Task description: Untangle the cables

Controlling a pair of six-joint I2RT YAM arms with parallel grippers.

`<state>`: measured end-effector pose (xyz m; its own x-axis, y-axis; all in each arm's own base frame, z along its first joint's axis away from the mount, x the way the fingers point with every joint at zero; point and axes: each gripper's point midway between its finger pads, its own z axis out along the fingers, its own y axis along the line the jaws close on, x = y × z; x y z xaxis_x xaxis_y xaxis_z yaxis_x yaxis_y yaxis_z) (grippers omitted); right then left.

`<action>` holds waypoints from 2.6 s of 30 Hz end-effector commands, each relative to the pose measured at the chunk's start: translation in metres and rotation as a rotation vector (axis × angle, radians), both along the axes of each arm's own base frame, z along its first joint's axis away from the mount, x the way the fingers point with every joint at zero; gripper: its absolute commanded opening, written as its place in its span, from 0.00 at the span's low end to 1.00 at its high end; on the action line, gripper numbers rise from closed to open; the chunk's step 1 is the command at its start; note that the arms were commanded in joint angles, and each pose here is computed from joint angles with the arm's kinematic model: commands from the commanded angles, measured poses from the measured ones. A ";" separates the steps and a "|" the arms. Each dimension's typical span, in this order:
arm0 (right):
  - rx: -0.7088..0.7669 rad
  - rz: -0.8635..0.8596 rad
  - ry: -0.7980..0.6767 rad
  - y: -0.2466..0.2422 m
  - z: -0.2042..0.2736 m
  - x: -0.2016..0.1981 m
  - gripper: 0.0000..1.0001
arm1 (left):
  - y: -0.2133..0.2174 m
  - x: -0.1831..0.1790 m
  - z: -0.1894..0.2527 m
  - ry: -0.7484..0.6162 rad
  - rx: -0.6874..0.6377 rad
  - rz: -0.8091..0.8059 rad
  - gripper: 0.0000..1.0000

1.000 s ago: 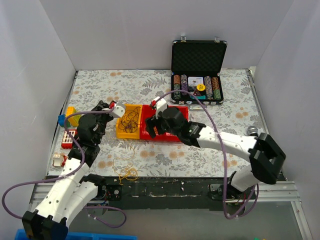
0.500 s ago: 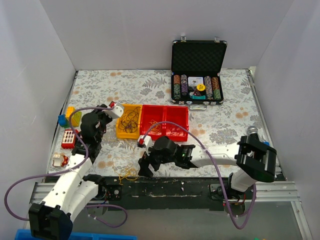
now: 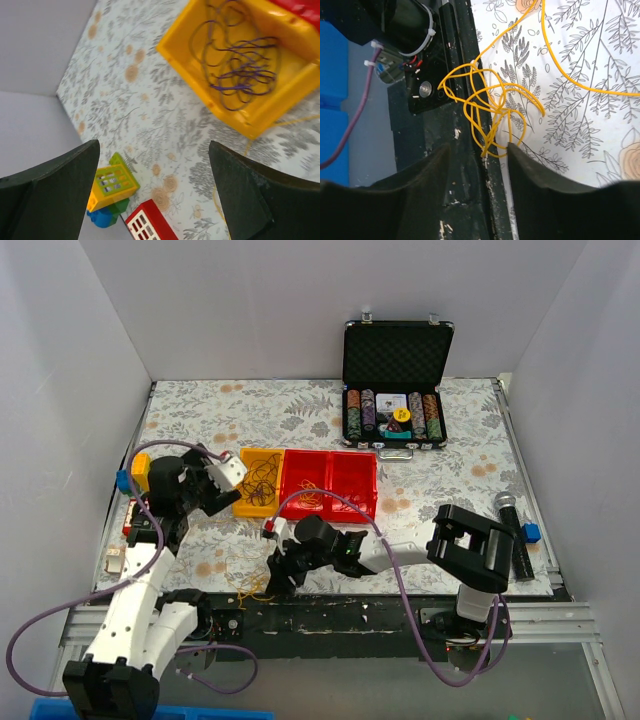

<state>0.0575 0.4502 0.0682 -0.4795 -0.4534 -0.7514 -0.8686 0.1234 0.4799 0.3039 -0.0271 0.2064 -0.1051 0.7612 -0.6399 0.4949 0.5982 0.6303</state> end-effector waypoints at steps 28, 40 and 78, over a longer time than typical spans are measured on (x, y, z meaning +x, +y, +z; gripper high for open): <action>0.018 -0.039 -0.038 0.012 0.017 0.012 0.01 | -0.064 -0.146 -0.152 0.433 0.115 -0.803 0.25; 0.016 -0.124 -0.109 -0.008 0.034 0.028 0.01 | -0.079 -0.082 -0.063 0.231 -0.064 -0.606 0.00; -0.058 -0.535 -0.331 -0.083 0.095 0.106 0.01 | -0.065 -0.112 0.486 -0.962 -0.797 -0.438 0.00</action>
